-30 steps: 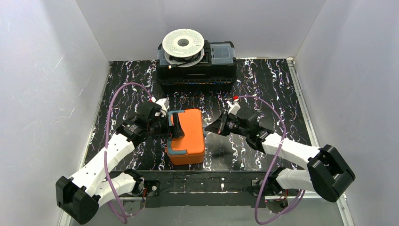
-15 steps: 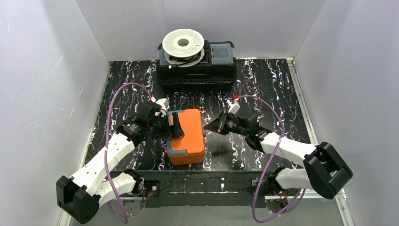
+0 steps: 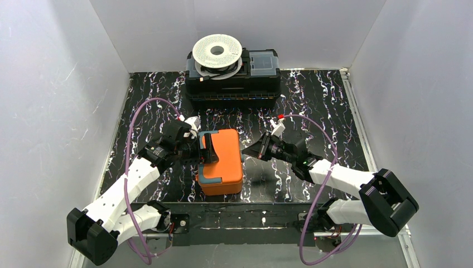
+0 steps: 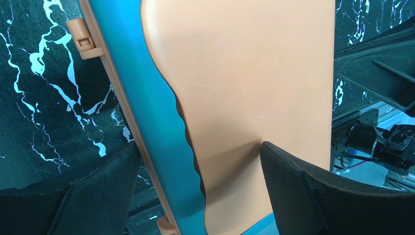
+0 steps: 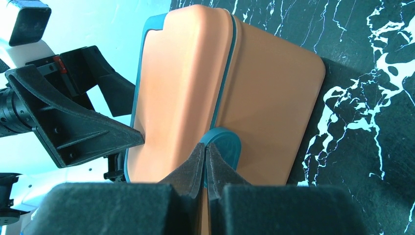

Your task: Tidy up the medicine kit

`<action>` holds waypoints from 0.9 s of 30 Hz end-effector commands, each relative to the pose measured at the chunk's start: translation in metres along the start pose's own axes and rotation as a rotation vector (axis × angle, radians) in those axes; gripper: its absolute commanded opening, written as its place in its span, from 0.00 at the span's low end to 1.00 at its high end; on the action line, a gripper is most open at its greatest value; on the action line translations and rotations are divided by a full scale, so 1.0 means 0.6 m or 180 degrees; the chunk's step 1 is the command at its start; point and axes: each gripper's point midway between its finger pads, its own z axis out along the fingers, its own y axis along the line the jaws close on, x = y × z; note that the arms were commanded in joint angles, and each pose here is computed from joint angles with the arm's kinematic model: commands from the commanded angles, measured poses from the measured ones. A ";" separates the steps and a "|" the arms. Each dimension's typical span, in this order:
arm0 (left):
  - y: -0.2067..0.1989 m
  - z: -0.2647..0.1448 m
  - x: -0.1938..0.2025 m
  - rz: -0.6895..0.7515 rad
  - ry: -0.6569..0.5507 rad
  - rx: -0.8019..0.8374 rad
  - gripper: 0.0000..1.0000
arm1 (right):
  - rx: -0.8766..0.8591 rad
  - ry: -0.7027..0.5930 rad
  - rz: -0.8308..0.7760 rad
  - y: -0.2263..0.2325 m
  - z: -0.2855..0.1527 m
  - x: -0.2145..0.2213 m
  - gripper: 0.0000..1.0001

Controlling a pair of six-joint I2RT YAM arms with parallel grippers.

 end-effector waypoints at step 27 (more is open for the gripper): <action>-0.010 0.017 0.032 0.0034 0.0250 0.0159 0.87 | -0.0135 0.0710 -0.0020 0.047 -0.022 0.115 0.13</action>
